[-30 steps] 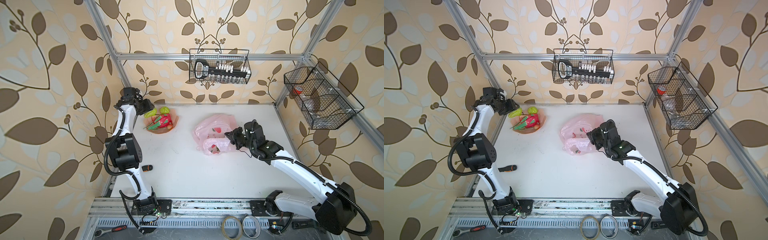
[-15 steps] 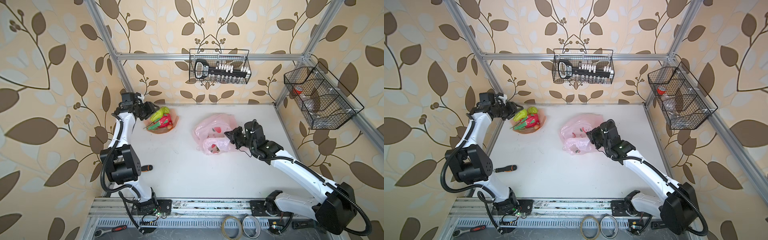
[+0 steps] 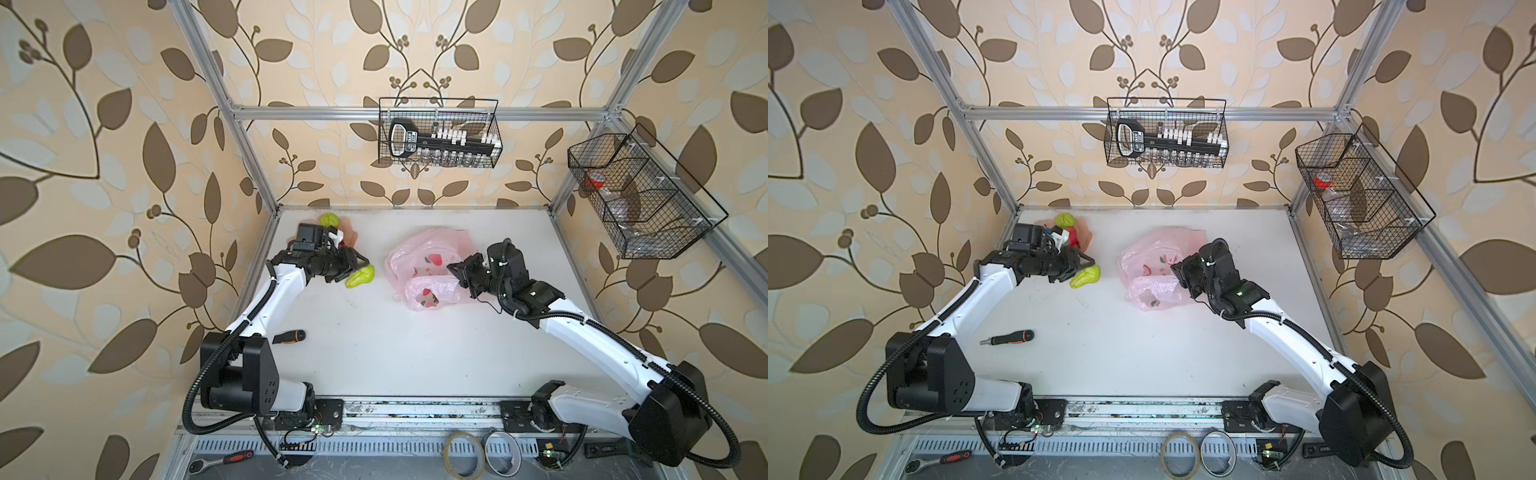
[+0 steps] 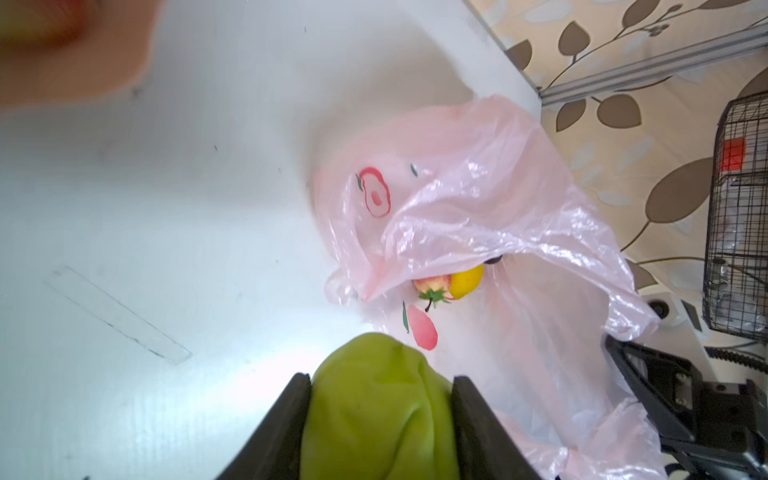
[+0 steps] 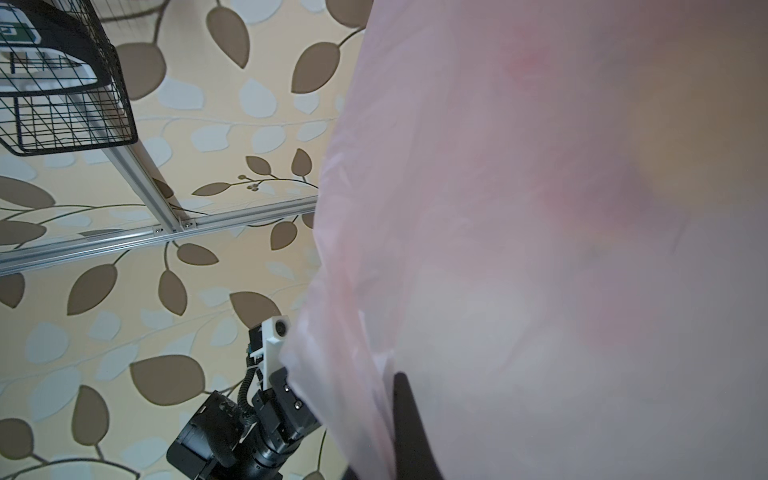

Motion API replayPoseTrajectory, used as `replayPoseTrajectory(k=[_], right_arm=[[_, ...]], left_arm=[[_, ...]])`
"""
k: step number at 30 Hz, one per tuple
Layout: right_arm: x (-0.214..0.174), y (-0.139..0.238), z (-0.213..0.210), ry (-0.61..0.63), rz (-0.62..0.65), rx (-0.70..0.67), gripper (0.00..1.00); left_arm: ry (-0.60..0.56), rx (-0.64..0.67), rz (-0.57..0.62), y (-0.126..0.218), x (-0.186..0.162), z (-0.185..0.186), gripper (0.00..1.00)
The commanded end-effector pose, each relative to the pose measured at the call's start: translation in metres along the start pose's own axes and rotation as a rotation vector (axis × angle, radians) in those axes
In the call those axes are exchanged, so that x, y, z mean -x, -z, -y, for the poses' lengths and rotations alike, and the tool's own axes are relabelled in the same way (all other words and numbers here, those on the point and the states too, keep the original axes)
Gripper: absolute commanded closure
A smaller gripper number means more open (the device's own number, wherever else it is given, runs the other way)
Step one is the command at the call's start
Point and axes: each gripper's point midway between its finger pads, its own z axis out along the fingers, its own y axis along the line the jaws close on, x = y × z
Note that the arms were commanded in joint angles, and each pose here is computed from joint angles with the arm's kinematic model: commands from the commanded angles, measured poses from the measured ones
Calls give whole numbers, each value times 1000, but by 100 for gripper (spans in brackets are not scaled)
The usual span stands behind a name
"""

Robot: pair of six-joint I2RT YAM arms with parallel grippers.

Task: Place the fruits into the plastic bag
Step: 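Lift the green pear with the left gripper and carry it toward the bag, then lower the green pear into the bag opening held by the right gripper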

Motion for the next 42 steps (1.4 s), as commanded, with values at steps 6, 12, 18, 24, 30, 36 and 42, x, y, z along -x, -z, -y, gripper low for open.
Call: replayPoseTrajectory(k=[6,12,18,24,30,36,42], right_arm=[[-3,-1,-9,0,-15,20,100],[-5,-2,-8,0,-18,18,100],[-5,-1,-8,-3,-14,20,100],[-5,-1,-8,-3,-11,21,100],[-6,-1,-7,-5,-13,20,100],[-7,-1,-7,-7,-13,20,100],[-7,-1,-6,-11,-14,20,100]], left_arm=[[-30,-62,-32,-13,-30,27,56],[-45,-75,-50,-21,-35,36,56],[-71,-118,-105,-41,-48,55,56],[-96,-123,-155,-72,-62,68,56],[-108,-124,-196,-104,-71,84,59],[-196,-84,-213,-126,-83,92,61],[-311,-52,-220,-144,-91,101,62]])
